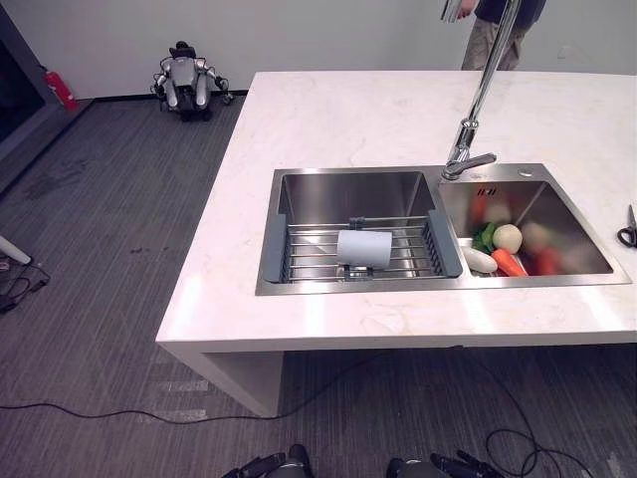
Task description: Place the dishes in the dishwasher.
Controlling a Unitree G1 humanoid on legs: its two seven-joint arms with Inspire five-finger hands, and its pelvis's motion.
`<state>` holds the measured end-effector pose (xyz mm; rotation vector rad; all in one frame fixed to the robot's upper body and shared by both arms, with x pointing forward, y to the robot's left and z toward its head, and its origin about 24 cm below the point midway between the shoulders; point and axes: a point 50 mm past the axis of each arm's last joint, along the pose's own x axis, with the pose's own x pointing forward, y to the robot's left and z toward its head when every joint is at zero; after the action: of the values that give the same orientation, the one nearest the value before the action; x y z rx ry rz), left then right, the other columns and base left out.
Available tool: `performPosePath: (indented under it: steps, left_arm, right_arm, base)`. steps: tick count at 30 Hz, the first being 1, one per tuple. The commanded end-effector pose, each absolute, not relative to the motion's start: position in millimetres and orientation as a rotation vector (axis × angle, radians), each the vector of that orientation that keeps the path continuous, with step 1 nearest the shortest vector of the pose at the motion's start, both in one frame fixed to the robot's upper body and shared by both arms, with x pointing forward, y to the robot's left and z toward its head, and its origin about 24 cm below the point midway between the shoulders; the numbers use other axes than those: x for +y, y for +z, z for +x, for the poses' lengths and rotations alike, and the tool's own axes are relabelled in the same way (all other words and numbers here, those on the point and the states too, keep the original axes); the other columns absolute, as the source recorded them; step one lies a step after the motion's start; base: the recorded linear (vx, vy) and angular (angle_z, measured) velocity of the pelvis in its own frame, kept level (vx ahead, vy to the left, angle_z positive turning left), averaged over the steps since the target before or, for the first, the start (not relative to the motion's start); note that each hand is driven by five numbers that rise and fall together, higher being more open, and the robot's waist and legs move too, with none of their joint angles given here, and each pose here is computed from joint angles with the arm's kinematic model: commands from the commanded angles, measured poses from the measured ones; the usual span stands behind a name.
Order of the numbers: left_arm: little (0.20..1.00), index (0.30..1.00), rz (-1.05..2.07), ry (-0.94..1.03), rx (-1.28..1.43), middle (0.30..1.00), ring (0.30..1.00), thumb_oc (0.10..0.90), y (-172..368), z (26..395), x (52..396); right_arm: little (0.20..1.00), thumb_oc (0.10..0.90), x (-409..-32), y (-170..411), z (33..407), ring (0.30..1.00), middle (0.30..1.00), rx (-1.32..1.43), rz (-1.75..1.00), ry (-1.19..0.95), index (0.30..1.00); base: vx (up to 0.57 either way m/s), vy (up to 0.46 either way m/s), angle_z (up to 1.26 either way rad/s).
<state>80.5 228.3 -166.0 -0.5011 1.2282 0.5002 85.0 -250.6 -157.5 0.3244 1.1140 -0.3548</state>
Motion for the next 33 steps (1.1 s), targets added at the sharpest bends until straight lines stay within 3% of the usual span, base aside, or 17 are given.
performPosePath:
  steps: [1, 4, 5, 7, 8, 10, 13, 17, 19, 21, 24, 26, 27, 33]
  left_arm:
    - [0.9, 0.9, -0.522, 0.619, 1.046, 0.9, 0.9, 0.8, -157, 102, 244]
    - [0.9, 0.9, -0.285, 0.748, 0.883, 0.9, 0.9, 0.8, -134, 119, 292]
    - [0.9, 0.9, 0.172, 0.716, 0.898, 0.9, 0.9, 0.8, -110, 126, 332]
    - [0.9, 0.9, 0.382, 0.803, 0.809, 0.9, 0.9, 0.8, -72, 142, 378]
    - [0.9, 0.9, 0.506, 0.888, 0.699, 0.9, 0.9, 0.8, -27, 154, 419]
    - [0.9, 0.9, 0.621, 0.951, 0.551, 0.9, 0.9, 0.8, 33, 167, 456]
    - [0.9, 0.9, 0.766, 0.986, 0.313, 0.9, 0.9, 0.8, 122, 188, 480]
    - [0.9, 0.9, 0.861, 0.979, 0.047, 0.9, 0.9, 0.8, 203, 209, 475]
    - [0.9, 0.9, 0.917, 0.913, -0.204, 0.9, 0.9, 0.8, 258, 225, 454]
    - [0.9, 0.9, 0.978, 0.742, -0.525, 0.9, 0.9, 0.8, 312, 246, 405]
    - [0.9, 0.9, 0.939, 0.586, -0.648, 0.9, 0.9, 0.8, 331, 257, 372]
    - [0.9, 0.9, 0.87, 0.287, -0.812, 0.9, 0.9, 0.8, 348, 268, 309]
    - [0.9, 0.9, 0.868, 0.242, -0.837, 0.9, 0.9, 0.8, 350, 269, 298]
    - [0.9, 0.9, 0.931, 0.092, -0.789, 0.9, 0.9, 0.8, 353, 280, 273]
  right_arm:
    - [0.9, 0.8, -268, -148, 103, 0.9, 0.9, 1.044, 0.287, -0.357, 0.9]
    - [0.9, 0.8, -281, -142, 105, 0.9, 0.9, 1.026, 0.263, -0.361, 0.9]
    - [0.9, 0.8, -288, -140, 103, 0.9, 0.9, 1.031, 0.244, -0.364, 0.9]
    - [0.9, 0.8, -297, -137, 100, 0.9, 0.9, 1.04, 0.208, -0.361, 0.9]
    - [0.9, 0.8, -303, -135, 96, 0.9, 0.9, 1.042, 0.188, -0.368, 0.9]
    - [0.9, 0.8, -306, -135, 92, 0.9, 0.9, 1.037, 0.196, -0.39, 0.9]
    - [0.9, 0.8, -303, -136, 89, 0.9, 0.9, 1.026, 0.237, -0.415, 0.9]
    - [0.9, 0.8, -292, -141, 90, 0.9, 0.9, 1.026, 0.254, -0.389, 0.9]
    - [0.9, 0.8, -285, -143, 91, 0.9, 0.9, 1.036, 0.263, -0.375, 0.9]
    - [0.9, 0.8, -281, -145, 91, 0.9, 0.9, 1.054, 0.284, -0.38, 0.9]
    - [0.9, 0.8, -279, -146, 89, 0.9, 0.9, 1.062, 0.296, -0.383, 0.9]
    - [0.9, 0.8, -275, -148, 88, 0.9, 0.9, 1.061, 0.316, -0.381, 0.9]
    - [0.9, 0.8, -275, -148, 88, 0.9, 0.9, 1.06, 0.317, -0.38, 0.9]
    - [0.9, 0.8, -289, -146, 74, 0.9, 0.9, 1.094, 0.3, -0.424, 0.9]
  base:
    - [0.01, 0.082, 0.1]
    - [0.01, 0.131, 0.19]
    - [0.01, 0.146, 0.16]
    - [0.02, 0.126, 0.09]
    - [0.01, 0.073, 0.1]
    - [0.0, 0.0, 0.12]
    - [0.0, -0.053, 0.09]
    - [0.03, -0.07, 0.03]
    - [0.06, -0.11, -0.02]
    - [0.06, -0.103, -0.06]
    - [0.04, -0.068, -0.06]
    - [0.08, -0.131, -0.11]
    - [0.07, -0.112, -0.21]
    - [0.02, -0.024, -0.34]
